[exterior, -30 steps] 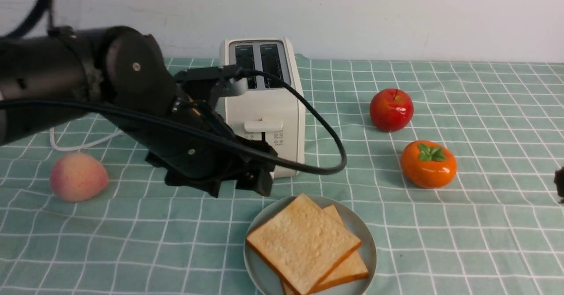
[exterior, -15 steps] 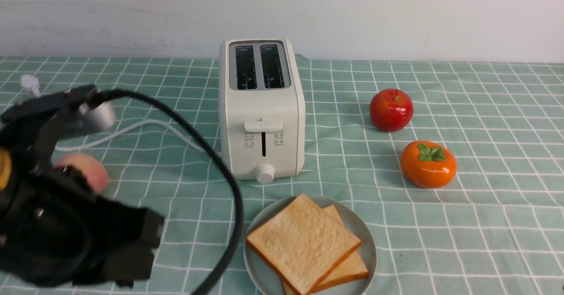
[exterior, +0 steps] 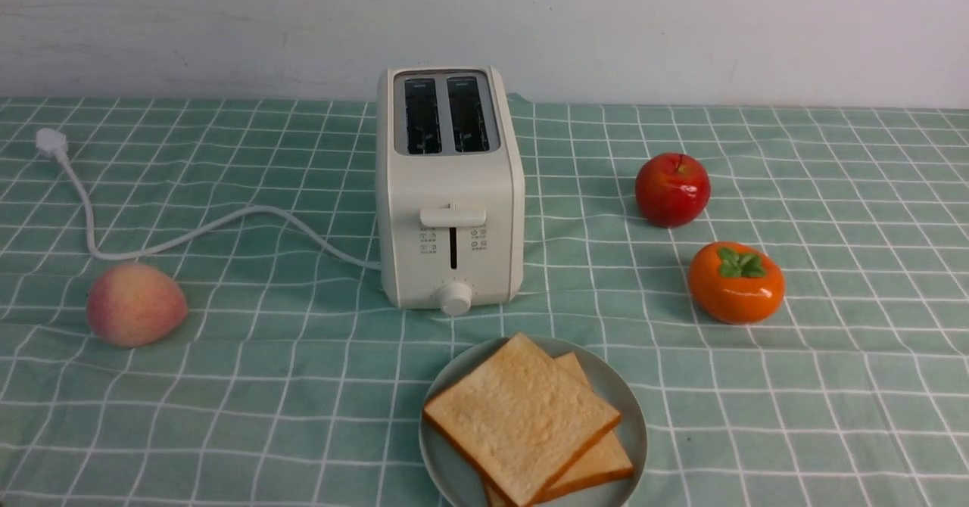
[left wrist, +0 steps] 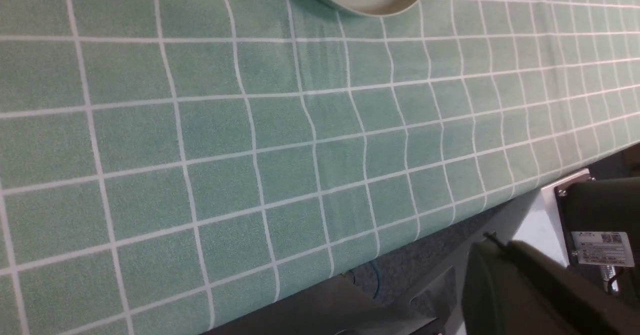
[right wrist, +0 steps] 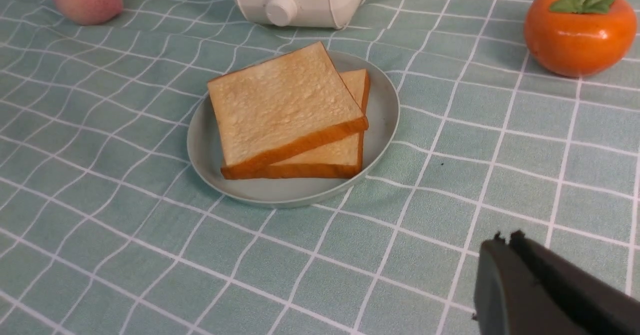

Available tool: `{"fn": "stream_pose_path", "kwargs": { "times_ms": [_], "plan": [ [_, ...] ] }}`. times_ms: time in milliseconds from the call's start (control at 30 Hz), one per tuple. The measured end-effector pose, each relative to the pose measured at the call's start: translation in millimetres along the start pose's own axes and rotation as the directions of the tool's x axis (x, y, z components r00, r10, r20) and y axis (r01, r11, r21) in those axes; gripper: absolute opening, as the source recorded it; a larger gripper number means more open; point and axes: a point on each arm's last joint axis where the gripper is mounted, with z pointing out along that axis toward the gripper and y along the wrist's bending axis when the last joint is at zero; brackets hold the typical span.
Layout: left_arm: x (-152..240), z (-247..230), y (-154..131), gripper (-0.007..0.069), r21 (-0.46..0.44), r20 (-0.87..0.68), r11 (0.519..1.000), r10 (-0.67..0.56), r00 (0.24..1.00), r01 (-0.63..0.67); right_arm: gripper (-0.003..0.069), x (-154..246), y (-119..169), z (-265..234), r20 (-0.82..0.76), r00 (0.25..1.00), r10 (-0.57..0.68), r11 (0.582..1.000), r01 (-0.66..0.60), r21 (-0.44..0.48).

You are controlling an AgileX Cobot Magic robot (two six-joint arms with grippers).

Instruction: Take toasted bread from bread machine on blue coffee table place on plate.

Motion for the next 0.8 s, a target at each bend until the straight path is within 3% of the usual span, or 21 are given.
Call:
{"fn": "stream_pose_path", "kwargs": {
  "times_ms": [300,367,500,633,767,800],
  "plan": [
    [7.4,-6.9,-0.3,-0.0014,0.042,0.023,0.996,0.077,0.997,-0.078,0.0002,-0.3,-0.1,0.0,0.004,1.000,0.001,1.000,-0.001,0.001],
    [8.9,-9.0,3.5,-0.0014,0.058,0.098,0.987,0.147,0.984,-0.153,0.0004,-0.3,-0.1,0.0,0.004,1.000,0.001,1.000,-0.001,0.001],
    [6.7,-16.0,17.0,-0.0014,0.001,0.337,0.961,0.262,0.905,-0.278,0.0008,-0.3,-0.1,0.0,0.004,1.000,0.000,1.000,0.000,0.001],
    [12.3,-8.5,46.6,-0.0014,-0.159,0.575,0.951,0.308,0.758,-0.266,0.0015,-0.5,-0.2,0.0,0.005,1.000,0.000,1.000,0.000,0.002],
    [20.4,8.2,70.5,-0.0014,-0.289,0.602,0.934,0.346,0.719,-0.208,0.0018,-0.5,-0.2,0.0,0.006,1.000,0.000,1.000,0.000,0.002],
    [26.8,20.6,86.0,-0.0014,-0.372,0.598,0.914,0.370,0.711,-0.162,0.0020,-0.5,-0.2,0.0,0.006,1.000,0.000,1.000,0.000,0.002]
  ]
}}
